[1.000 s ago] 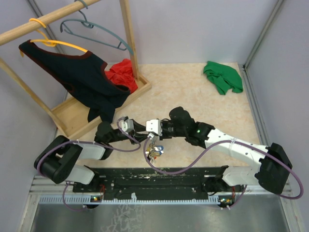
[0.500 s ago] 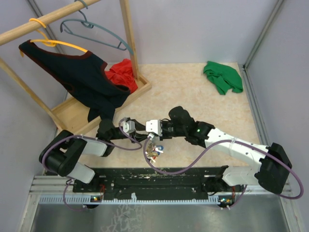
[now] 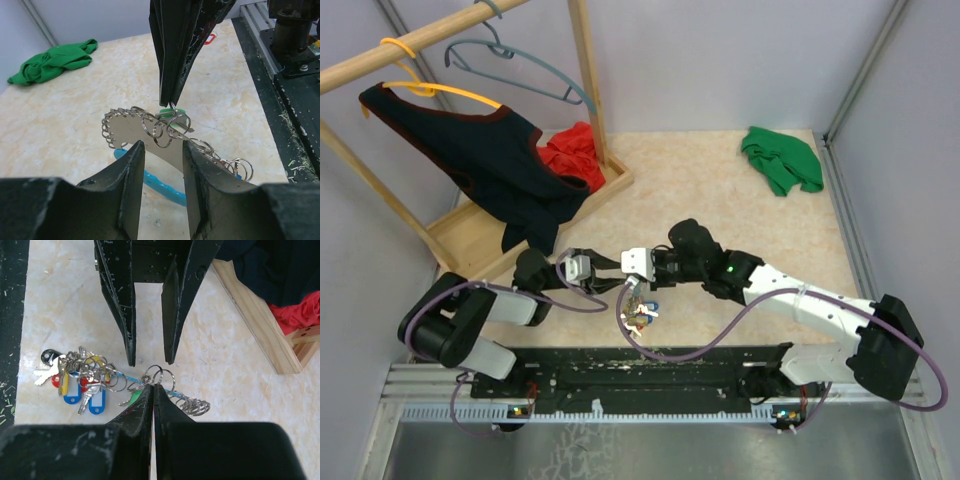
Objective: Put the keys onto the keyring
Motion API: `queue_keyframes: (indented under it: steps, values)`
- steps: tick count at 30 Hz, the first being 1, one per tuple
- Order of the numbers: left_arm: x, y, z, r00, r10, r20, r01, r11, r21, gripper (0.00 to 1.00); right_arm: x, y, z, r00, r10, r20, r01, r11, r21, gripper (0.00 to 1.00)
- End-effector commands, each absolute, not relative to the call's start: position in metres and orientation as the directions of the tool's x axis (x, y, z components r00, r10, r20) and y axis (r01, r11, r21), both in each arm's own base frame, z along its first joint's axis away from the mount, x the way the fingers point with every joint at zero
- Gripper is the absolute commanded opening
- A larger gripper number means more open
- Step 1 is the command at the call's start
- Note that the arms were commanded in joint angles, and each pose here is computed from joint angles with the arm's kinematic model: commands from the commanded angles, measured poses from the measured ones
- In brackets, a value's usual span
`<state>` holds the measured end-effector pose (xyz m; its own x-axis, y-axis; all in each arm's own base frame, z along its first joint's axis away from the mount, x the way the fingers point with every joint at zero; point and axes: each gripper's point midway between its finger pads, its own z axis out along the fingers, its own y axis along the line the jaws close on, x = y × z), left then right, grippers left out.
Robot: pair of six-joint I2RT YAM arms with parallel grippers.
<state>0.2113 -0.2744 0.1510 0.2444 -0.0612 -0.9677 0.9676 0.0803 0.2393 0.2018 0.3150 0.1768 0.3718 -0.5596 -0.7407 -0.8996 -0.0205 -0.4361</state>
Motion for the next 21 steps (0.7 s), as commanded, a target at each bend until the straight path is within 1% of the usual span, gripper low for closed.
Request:
queue_keyframes:
  steps: [1, 4, 8, 15, 21]
  values:
    - [0.208, -0.267, 0.159, 0.334, -0.056, -0.941, 0.941, 0.08, 0.329, 0.41, 0.204, 0.329, 0.211, 0.428, -0.487, -0.761, -0.875, -0.013, -0.484, 0.0]
    - [0.204, -0.269, 0.161, 0.352, -0.055, -0.934, 0.936, 0.047, 0.349, 0.38, 0.203, 0.33, 0.211, 0.429, -0.486, -0.761, -0.876, -0.017, -0.483, 0.0]
    - [0.202, -0.269, 0.169, 0.382, -0.071, -0.921, 0.924, 0.036, 0.38, 0.35, 0.203, 0.33, 0.214, 0.431, -0.484, -0.762, -0.875, -0.015, -0.485, 0.0]
    - [0.198, -0.275, 0.174, 0.356, -0.087, -0.93, 0.933, -0.025, 0.359, 0.3, 0.202, 0.33, 0.218, 0.438, -0.471, -0.765, -0.872, -0.016, -0.49, 0.0]
    - [0.197, -0.279, 0.171, 0.319, -0.09, -0.943, 0.943, -0.065, 0.326, 0.3, 0.201, 0.33, 0.219, 0.441, -0.465, -0.768, -0.872, -0.019, -0.489, 0.0]
